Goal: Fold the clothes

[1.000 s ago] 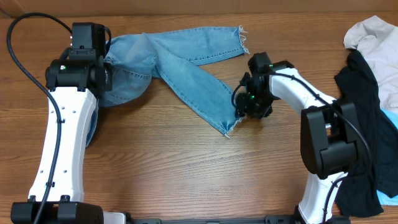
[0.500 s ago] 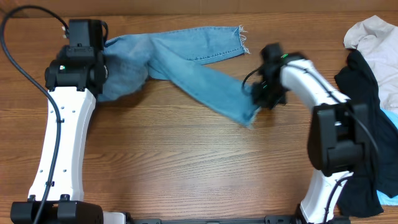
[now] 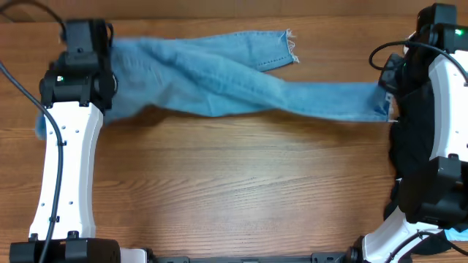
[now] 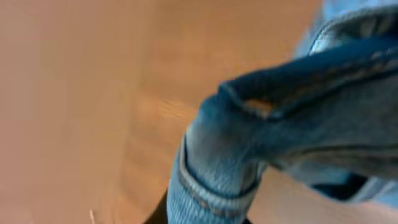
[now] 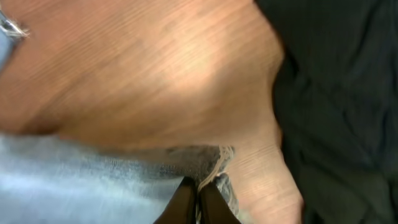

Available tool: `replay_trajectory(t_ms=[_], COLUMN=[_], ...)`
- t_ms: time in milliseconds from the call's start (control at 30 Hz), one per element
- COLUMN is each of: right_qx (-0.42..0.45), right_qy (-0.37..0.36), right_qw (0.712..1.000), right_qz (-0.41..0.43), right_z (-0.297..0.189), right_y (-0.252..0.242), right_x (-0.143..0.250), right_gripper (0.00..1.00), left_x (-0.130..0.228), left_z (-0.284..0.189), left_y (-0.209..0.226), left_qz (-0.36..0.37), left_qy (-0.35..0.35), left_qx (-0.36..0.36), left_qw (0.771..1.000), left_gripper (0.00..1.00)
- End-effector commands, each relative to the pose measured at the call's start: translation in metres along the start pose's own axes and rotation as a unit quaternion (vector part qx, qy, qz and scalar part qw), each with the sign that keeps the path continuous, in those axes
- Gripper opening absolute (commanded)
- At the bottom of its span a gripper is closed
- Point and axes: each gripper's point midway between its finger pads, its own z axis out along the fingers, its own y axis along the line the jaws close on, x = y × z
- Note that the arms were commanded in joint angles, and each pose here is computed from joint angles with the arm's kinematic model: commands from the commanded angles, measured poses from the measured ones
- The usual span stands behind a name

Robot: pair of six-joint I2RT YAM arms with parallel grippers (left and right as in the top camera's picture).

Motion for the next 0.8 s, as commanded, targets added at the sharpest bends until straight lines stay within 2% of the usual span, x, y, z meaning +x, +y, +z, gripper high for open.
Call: replay_trajectory(t_ms=[0,200,300,367,467,500,600,633,767], right_qx=[0.045,0.084,0.087,0.080,0.064,0.061,0.062,0.062,0.063], right_qy=[0.001,0.015,0.015,0.017,0.022,0.023,0.026,0.027,0.027], right_qw=[0.999,0.995,0.993,0.992,0.991,0.991,0.991,0.991,0.991], right_qz=[0.014,0.044,0.075,0.095,0.112,0.115,0.113,0.113,0.111], right_z=[-0.004,-0.006,-0.006,-0.006,-0.006,-0.006,-0.006,-0.006,-0.006], right_y=[-0.025,-0.058,-0.076,-0.084,-0.090,-0.092,-0.092,-0.092,-0.092], right_x=[0.000,0.005,0.003,0.003,0.003,0.003,0.004,0.005,0.005], right_gripper=[0.04,0.04,0.04,0.04,0.04,0.04,0.17,0.21,0.24], left_x=[0.029,0.053,0.059,0.059,0.056,0.053,0.054,0.058,0.081], left_z=[-0.008,-0.005,0.002,0.008,0.014,0.015,0.009,0.005,-0.014], left_y=[-0.010,0.007,0.038,0.051,0.044,0.030,0.002,-0.009,-0.038], left_qz=[-0.105,-0.109,-0.156,-0.186,-0.201,-0.186,-0.143,-0.129,-0.106], left_qy=[0.059,0.102,0.106,0.104,0.105,0.106,0.115,0.124,0.179], left_qx=[0.054,0.017,-0.048,-0.063,-0.021,0.024,0.110,0.143,0.229], left_qw=[0.991,0.989,0.981,0.975,0.974,0.976,0.977,0.973,0.951], left_gripper=[0.04,0.04,0.04,0.04,0.04,0.04,0.04,0.04,0.04])
